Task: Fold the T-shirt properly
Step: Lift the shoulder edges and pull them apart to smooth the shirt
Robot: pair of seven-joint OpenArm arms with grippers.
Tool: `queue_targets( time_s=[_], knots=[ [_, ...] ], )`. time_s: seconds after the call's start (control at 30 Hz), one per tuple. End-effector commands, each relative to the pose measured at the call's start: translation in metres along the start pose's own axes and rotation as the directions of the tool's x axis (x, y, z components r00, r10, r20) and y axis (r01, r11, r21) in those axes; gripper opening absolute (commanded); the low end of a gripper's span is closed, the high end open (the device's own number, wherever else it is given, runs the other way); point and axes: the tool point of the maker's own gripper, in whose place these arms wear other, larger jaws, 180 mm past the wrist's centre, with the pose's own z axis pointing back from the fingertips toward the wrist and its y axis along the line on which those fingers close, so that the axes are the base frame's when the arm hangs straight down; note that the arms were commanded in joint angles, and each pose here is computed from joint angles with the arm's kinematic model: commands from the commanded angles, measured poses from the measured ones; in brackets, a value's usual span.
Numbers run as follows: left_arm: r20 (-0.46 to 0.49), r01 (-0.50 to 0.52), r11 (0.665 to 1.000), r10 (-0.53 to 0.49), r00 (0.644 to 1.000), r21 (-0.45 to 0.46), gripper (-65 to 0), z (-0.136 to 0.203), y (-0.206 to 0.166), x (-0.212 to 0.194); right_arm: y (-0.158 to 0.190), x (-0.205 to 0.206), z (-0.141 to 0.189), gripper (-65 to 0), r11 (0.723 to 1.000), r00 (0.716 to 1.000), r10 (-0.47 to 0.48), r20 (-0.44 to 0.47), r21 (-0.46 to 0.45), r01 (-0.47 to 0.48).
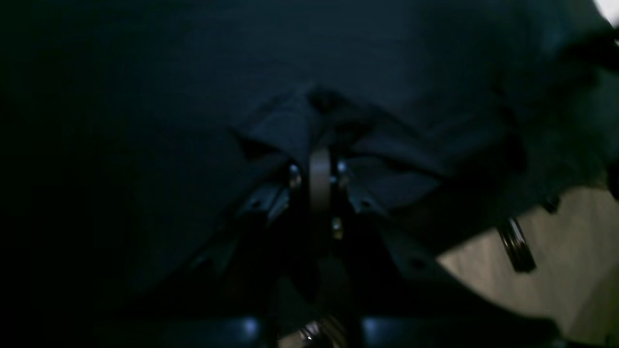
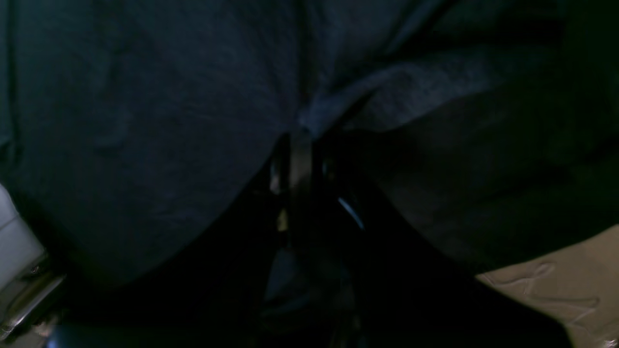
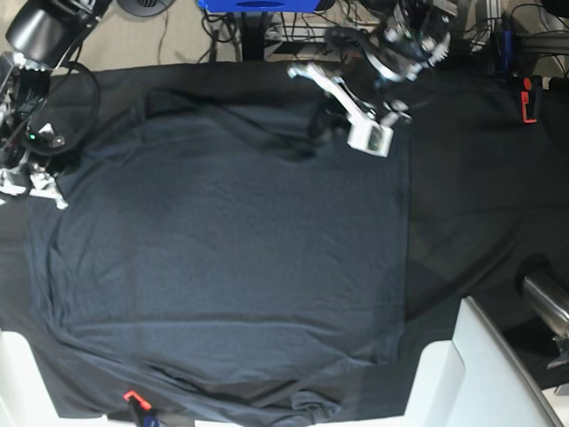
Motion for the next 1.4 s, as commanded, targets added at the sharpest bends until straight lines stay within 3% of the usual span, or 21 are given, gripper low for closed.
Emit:
queue_targets(
  time_s=[0.0, 0.37, 0.77, 0.9, 1.23, 1.3, 1.37],
  knots=[
    [0.035, 0.009, 1.0, -0.009, 0.999, -0.015, -65.0, -0.001, -0.002, 0.013, 0.018, 0.018, 0.005, -64.4, 0.999, 0.998, 0.031, 0.046, 0.033, -0.032],
    [0.003, 0.001, 1.0, -0.001, 1.0, 0.022, -65.0, -0.024, 0.016, 0.009, 0.031, 0.023, -0.018, -64.4, 0.994, 0.994, 0.105, 0.033, 0.001, -0.105],
    [-0.003, -0.002, 0.999, 0.002, 1.0, 0.039, -65.0, -0.03, 0.024, 0.007, 0.046, 0.024, -0.022, -64.5, 0.979, 0.978, 0.203, 0.043, -0.012, -0.202],
    [0.021, -0.044, 0.995, 0.043, 0.999, 0.095, -65.0, -0.027, 0.041, 0.012, 0.056, 0.019, -0.024, -64.5, 0.97, 0.969, 0.244, 0.034, -0.006, -0.244],
    [0.004, -0.066, 0.987, 0.066, 0.998, 0.148, -65.0, -0.027, 0.061, 0.002, 0.06, 0.02, -0.024, -64.2, 0.968, 0.967, 0.251, 0.041, -0.004, -0.251],
    [0.006, -0.071, 0.987, 0.071, 0.997, 0.144, -65.0, -0.026, 0.059, 0.002, 0.059, 0.02, -0.024, -62.9, 0.968, 0.967, 0.251, 0.045, -0.005, -0.251],
    [0.006, -0.067, 0.987, 0.067, 0.998, 0.143, -65.0, -0.026, 0.06, 0.003, 0.061, 0.021, -0.023, -56.9, 0.967, 0.966, 0.254, 0.05, -0.003, -0.254]
  ],
)
